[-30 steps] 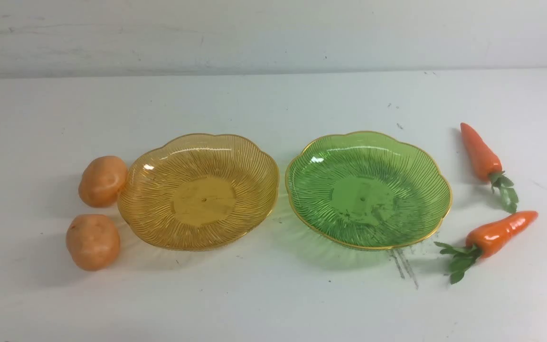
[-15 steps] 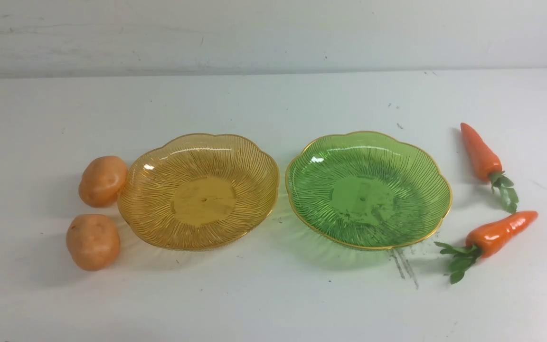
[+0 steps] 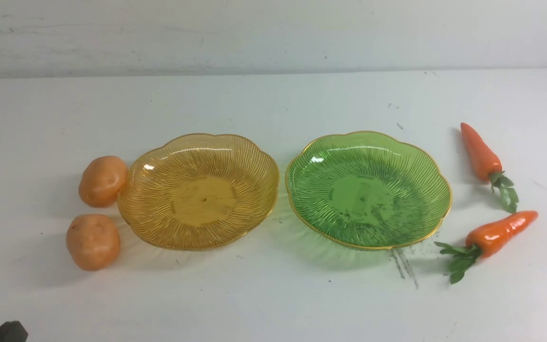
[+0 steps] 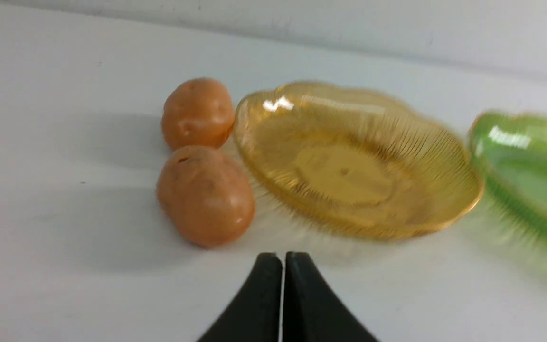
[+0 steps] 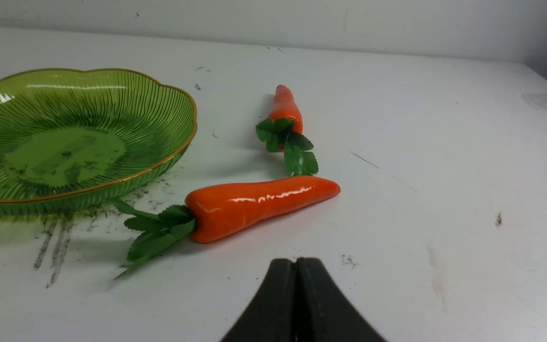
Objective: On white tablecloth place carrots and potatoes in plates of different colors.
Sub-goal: 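Put the potatoes from the left side into the left plate with the left gripper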
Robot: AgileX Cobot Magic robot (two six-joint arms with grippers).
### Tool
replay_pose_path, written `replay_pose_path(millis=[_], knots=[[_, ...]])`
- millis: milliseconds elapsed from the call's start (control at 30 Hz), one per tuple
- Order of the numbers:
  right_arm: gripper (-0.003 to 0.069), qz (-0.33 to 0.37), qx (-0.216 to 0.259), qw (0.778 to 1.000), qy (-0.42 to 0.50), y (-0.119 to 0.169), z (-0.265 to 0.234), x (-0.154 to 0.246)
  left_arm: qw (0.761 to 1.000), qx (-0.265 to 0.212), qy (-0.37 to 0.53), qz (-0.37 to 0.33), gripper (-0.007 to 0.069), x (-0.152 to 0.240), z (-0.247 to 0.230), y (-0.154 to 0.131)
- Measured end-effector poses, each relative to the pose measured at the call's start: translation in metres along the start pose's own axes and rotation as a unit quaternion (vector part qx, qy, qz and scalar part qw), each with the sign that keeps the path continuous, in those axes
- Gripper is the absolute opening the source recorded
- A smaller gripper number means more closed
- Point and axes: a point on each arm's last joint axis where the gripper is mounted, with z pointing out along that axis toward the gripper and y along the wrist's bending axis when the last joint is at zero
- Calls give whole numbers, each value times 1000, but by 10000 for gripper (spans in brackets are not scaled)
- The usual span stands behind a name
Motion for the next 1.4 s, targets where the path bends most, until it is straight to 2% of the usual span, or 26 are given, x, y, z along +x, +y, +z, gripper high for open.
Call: replay_pose_path(millis=[133, 267, 400, 467, 600, 667, 733, 800, 833, 900, 933, 1033, 1067, 1100, 1167, 1233, 1267, 1367, 1400], knots=[[-10, 4, -1, 1000, -2, 0, 0, 0, 996, 12, -62, -65, -3, -11, -1, -2], [-10, 128, -21, 991, -35, 3, 0, -5, 984, 20, -126, -125, -3, -23, -3, -1], [-10, 312, -41, 943, -108, 1, -2, -19, 958, 22, -210, -192, -3, -37, -8, 3], [-10, 377, -44, 916, -134, -2, -3, -24, 939, 23, -260, -224, -3, -45, -12, 7], [-10, 431, -45, 888, -153, -5, -4, -27, 910, 31, -330, -249, -3, -62, -22, 8], [-10, 456, -43, 874, -163, -7, -5, -28, 892, 55, -372, -250, -3, -90, -36, -1], [-10, 473, -41, 863, -173, -8, -5, -29, 892, 73, -380, -235, -3, -111, -47, -12], [-10, 500, -38, 845, -186, -11, -6, -31, 905, 87, -359, -209, -3, -126, -54, -23], [-10, 514, -41, 834, -195, -12, -8, -35, 921, 95, -335, -175, -3, -143, -60, -34], [-10, 496, -58, 839, -218, -11, -17, -57, 955, 98, -254, -115, -3, -156, -53, -49], [-10, 473, -71, 847, -232, -10, -25, -73, 965, 102, -223, -95, -3, -163, -50, -56], [-10, 380, -95, 888, -240, -3, -43, -118, 990, 108, -79, -40, -3, -169, -26, -70], [-10, 369, -101, 893, -239, -2, -46, -125, 992, 106, -65, -37, -3, -171, -22, -71], [-10, 315, -110, 917, -217, 3, -49, -147, 995, 101, 17, -5, -3, -170, -5, -75], [-10, 258, -120, 944, -168, 9, -44, -171, 988, 87, 123, 34, -3, -166, 19, -75], [-10, 200, -131, 964, -113, 14, -36, -192, 968, 58, 231, 76, -3, -160, 44, -70], [-10, 191, -132, 966, -112, 14, -36, -197, 963, 54, 251, 78, -3, -159, 49, -69], [-10, 125, -150, 981, 0, 20, -14, -219, 913, -13, 399, 85, -3, -152, 87, -56], [-10, 115, -154, 981, 27, 21, -10, -220, 907, -23, 412, 84, -3, -154, 92, -55]])
